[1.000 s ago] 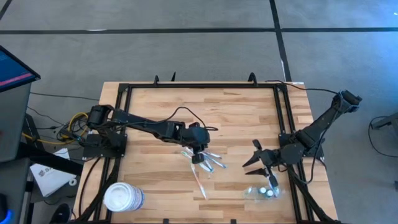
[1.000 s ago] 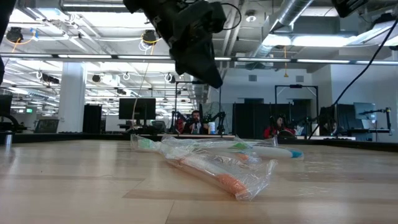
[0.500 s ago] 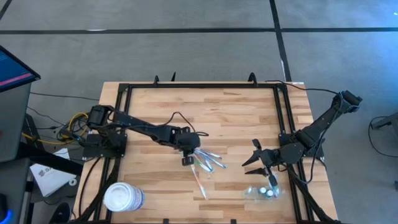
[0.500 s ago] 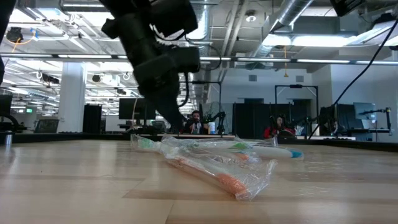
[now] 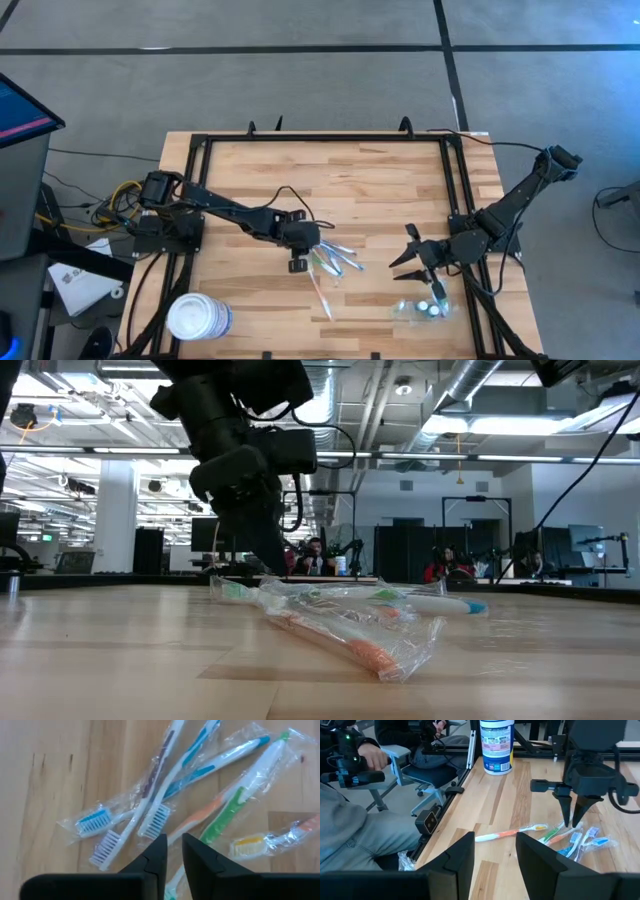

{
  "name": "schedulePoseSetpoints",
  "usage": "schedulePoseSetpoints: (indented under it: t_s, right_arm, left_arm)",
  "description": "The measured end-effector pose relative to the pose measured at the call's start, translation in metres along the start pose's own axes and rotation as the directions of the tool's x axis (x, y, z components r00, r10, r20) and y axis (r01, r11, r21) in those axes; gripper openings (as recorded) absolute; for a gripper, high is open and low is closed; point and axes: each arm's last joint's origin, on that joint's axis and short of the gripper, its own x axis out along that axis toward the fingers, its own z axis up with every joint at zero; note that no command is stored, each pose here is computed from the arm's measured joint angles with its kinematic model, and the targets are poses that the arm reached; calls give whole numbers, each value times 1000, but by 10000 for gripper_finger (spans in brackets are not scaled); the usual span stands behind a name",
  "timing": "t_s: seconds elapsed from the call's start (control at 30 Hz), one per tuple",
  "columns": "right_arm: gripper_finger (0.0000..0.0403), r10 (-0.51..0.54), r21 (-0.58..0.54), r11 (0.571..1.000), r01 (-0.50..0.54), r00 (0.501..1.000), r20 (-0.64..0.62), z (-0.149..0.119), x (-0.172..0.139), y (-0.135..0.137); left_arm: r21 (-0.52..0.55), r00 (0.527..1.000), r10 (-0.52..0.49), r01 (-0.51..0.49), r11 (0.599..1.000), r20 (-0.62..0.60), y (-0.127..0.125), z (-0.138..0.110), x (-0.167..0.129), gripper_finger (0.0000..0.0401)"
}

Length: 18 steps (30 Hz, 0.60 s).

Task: Pick & Place toothbrushing station
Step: Put the blue toothbrush into the transparent organizer

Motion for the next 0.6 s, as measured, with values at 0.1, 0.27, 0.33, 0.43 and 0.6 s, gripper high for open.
schedulePoseSetpoints:
  t_s: [0.1, 0.27, 0.33, 0.43, 0.6]
  right_arm:
    - [137, 0, 0, 1000, 0, 1000, 0, 0, 0, 0]
    - [135, 0, 0, 1000, 0, 1000, 0, 0, 0, 0]
    - [134, 0, 0, 1000, 0, 1000, 1, 0, 0, 0]
    - [135, 0, -12, 1000, 0, 1000, 2, 0, 0, 0]
    - [134, 0, -12, 1000, 0, 1000, 2, 0, 0, 0]
  left_arm:
    - [9, 999, 51, -51, 999, -2, 0, -4, 1, 76]
    - [10, 997, 75, -75, 997, -24, 3, -14, 6, 101]
    - [11, 997, 79, -78, 997, -26, 3, -17, 7, 105]
    - [9, 997, 77, -77, 997, -15, 3, -16, 8, 106]
    - [-1, 995, 96, -96, 995, 32, 3, -12, 7, 106]
